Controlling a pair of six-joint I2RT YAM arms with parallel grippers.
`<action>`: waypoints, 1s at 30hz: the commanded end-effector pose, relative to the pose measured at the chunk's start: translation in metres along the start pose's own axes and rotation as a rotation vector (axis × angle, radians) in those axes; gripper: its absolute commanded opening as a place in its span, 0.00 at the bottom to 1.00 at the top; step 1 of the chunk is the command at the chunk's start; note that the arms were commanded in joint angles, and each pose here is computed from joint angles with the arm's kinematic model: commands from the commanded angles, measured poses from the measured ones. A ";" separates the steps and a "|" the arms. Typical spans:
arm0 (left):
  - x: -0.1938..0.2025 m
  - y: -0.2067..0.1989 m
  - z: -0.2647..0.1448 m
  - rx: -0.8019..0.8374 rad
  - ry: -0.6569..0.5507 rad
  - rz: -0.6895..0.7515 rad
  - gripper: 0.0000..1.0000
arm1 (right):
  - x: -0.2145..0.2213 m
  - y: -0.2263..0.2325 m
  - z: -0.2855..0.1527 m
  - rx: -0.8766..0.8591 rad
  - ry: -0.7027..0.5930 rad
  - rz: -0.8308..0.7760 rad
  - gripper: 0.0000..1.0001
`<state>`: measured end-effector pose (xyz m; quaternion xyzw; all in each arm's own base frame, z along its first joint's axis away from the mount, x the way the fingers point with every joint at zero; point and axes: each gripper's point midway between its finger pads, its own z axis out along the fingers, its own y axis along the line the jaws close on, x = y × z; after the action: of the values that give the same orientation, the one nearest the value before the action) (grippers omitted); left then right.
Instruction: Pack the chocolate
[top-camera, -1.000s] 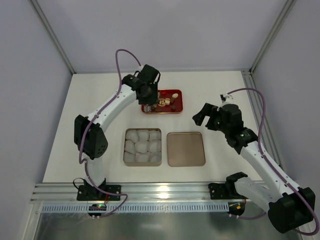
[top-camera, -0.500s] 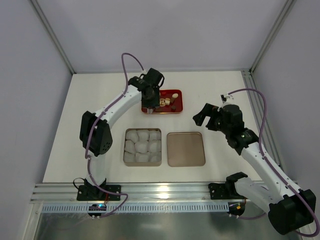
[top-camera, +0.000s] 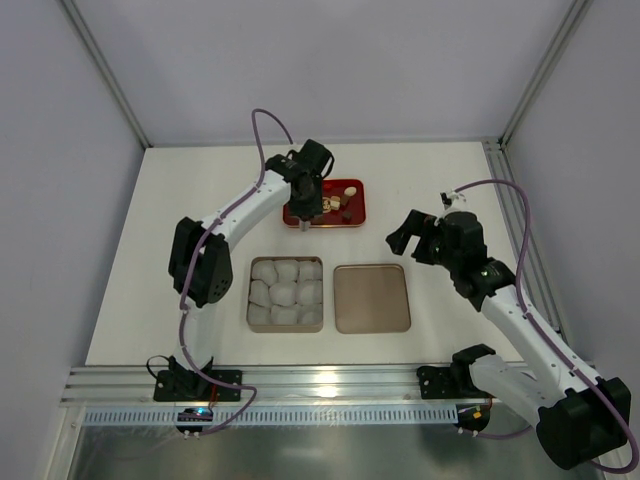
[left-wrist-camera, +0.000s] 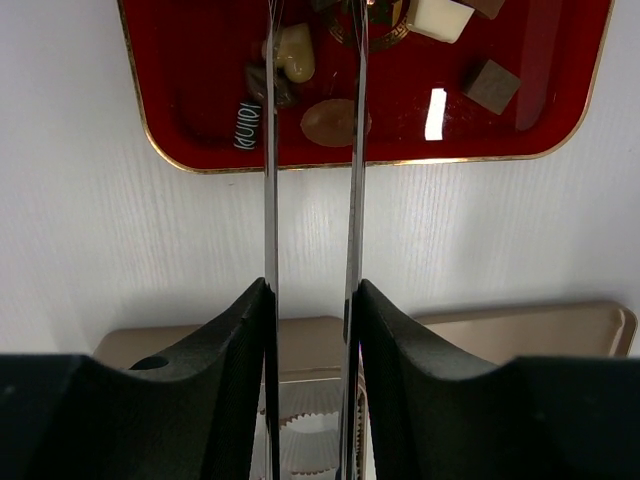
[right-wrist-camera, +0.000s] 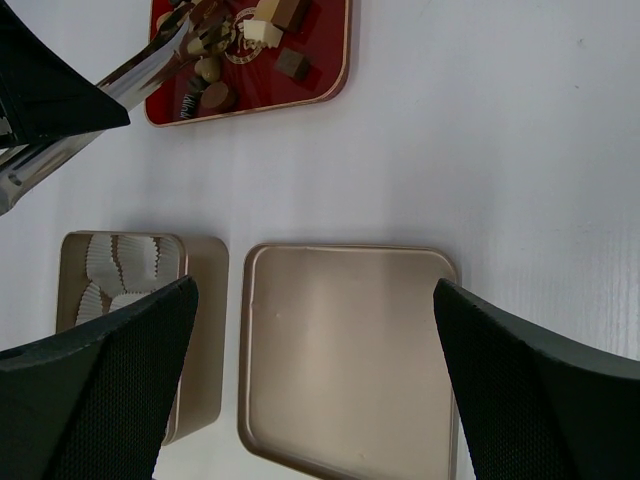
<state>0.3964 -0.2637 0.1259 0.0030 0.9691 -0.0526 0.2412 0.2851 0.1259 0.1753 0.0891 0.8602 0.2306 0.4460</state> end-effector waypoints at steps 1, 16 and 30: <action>-0.021 -0.012 -0.010 0.030 -0.073 -0.030 0.39 | -0.008 0.001 -0.003 -0.005 -0.041 -0.010 1.00; -0.025 -0.012 -0.015 0.024 -0.086 -0.011 0.25 | -0.003 -0.001 -0.002 -0.003 -0.031 -0.005 1.00; -0.033 -0.013 -0.057 0.074 -0.115 -0.010 0.21 | -0.001 -0.003 0.001 -0.001 -0.028 -0.002 1.00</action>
<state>0.4037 -0.2700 0.1466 0.0031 0.9633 -0.0626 0.2609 0.2803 0.1242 0.1653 0.0902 0.8649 0.2270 0.4386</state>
